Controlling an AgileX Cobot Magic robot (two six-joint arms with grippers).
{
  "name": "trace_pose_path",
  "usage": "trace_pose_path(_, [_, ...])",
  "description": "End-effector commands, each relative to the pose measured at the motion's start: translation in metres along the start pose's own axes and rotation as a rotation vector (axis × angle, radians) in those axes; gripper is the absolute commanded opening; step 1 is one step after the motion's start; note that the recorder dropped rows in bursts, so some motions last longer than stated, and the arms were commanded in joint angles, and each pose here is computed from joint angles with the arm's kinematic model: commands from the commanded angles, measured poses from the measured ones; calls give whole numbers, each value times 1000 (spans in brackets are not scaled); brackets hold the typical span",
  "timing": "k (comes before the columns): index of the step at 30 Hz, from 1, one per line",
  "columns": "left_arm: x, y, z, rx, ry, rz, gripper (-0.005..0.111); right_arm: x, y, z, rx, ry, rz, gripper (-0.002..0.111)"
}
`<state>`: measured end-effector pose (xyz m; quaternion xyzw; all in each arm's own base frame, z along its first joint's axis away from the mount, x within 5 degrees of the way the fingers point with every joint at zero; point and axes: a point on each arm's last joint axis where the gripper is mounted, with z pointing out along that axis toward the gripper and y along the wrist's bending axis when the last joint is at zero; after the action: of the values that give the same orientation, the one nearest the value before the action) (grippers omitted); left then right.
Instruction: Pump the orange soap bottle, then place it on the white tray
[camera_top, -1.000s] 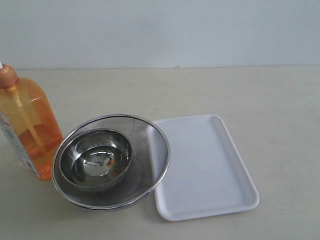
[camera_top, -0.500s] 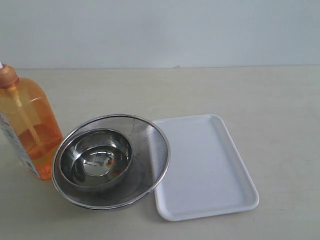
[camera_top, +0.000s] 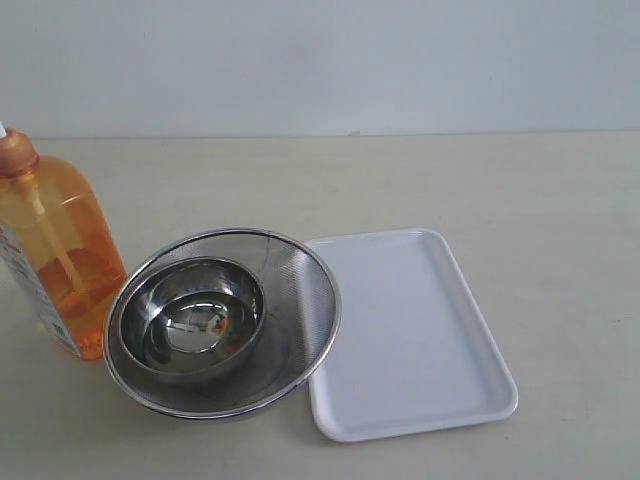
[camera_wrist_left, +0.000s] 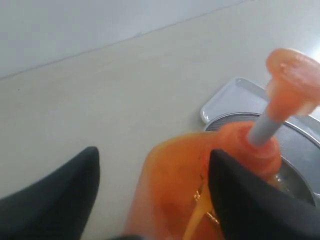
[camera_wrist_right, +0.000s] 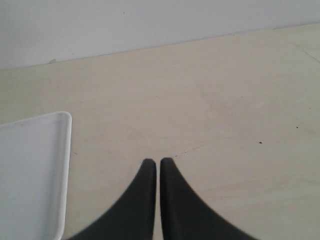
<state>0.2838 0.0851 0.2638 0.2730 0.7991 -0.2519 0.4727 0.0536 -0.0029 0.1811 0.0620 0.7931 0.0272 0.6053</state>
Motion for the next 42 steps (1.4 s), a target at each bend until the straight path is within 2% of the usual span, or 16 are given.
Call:
trace_pose_path(1, [1,-1,0,9,-6,-35,62,-1,0,0,1,-11,-5,0])
trace_pose_path(7, [0,-2,1,14,-2,-79,62,-1,0,0,-1,-17,-5,0])
trace_pose_path(16, [-2,-14,13,72,63,-66,62,-1,0,0,-1,-17,-5,0])
trace_pose_path(23, [-19,-32,-1,39,66,26,62,-1,0,0,-1,-17,-3,0])
trace_pose_path(27, [-25,-41,-8,22,80,42,62,-1,0,0,-1,-17,-3,0])
trace_pose_path(31, [-28,-45,-11,14,79,55,62,-1,0,0,-1,-17,-1,0])
trace_pose_path(35, [-23,-45,-12,17,136,80,62,-1,0,0,-1,-17,-1,0])
trace_pose_path(42, [-20,-45,-12,7,143,8,62,-1,0,0,-1,-17,-1,0])
